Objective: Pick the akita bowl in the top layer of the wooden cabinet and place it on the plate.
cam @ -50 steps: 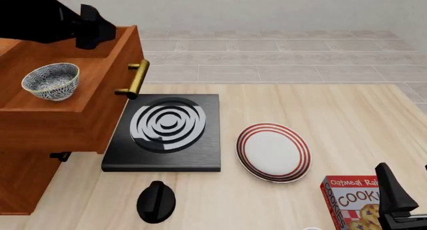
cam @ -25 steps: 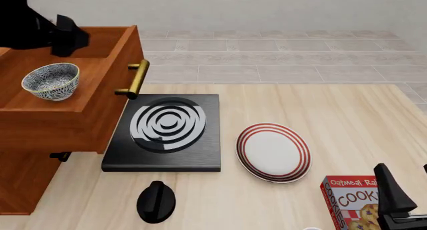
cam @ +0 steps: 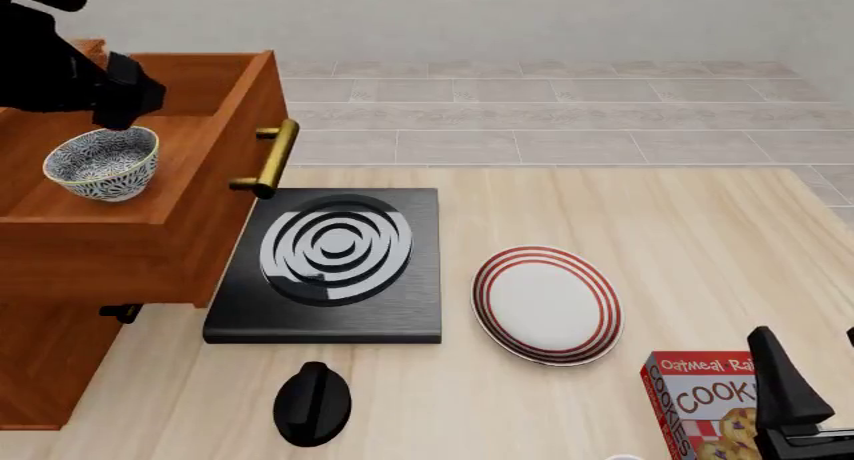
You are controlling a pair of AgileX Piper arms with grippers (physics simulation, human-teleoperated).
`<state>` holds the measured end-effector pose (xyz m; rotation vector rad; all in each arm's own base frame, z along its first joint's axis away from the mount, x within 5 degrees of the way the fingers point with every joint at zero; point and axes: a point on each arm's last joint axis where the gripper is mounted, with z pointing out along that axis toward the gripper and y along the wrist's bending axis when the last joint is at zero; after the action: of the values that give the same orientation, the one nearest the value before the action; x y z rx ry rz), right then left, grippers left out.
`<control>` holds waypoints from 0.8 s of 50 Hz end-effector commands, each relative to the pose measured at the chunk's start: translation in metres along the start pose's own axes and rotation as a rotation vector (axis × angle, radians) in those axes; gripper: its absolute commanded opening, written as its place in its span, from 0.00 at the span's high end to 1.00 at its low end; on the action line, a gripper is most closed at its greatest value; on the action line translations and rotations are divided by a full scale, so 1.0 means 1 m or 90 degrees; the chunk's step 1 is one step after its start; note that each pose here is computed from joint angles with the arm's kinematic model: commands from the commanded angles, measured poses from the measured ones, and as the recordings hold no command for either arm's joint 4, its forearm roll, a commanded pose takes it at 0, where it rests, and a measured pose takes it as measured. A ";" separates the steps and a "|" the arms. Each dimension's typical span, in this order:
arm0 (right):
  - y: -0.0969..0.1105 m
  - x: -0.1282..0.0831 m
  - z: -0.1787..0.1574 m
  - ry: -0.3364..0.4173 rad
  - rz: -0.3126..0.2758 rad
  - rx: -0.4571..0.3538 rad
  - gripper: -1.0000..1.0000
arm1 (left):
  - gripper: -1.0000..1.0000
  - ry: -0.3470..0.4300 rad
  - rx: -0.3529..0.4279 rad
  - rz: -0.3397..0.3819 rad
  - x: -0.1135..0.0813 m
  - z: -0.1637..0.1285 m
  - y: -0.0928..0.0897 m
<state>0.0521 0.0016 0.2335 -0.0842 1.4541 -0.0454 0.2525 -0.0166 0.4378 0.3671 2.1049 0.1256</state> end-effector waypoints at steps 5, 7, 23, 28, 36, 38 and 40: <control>0.000 0.001 0.000 0.001 0.000 -0.003 0.00 | 0.00 0.012 -0.018 0.026 0.003 0.006 0.009; 0.000 0.001 0.000 0.001 0.000 -0.003 0.00 | 0.00 0.015 -0.017 0.031 0.004 0.007 0.009; 0.000 0.001 0.000 0.001 -0.001 -0.002 0.00 | 0.00 0.047 -0.023 0.046 0.014 0.018 0.015; 0.000 0.000 0.000 0.000 -0.001 -0.001 0.00 | 0.00 0.057 -0.016 0.055 0.019 0.019 0.013; 0.000 0.001 0.000 0.001 -0.002 -0.003 0.00 | 0.00 0.079 -0.013 0.081 0.029 0.020 0.013; 0.000 0.001 0.000 0.001 -0.002 -0.004 0.00 | 0.00 0.083 -0.016 0.083 0.029 0.021 0.015; 0.000 0.001 0.000 0.002 -0.003 -0.004 0.00 | 0.00 0.086 -0.013 0.082 0.030 0.022 0.014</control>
<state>0.0523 0.0018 0.2326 -0.0895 1.4560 -0.0448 0.2601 0.0019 0.4122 0.4644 2.1836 0.2380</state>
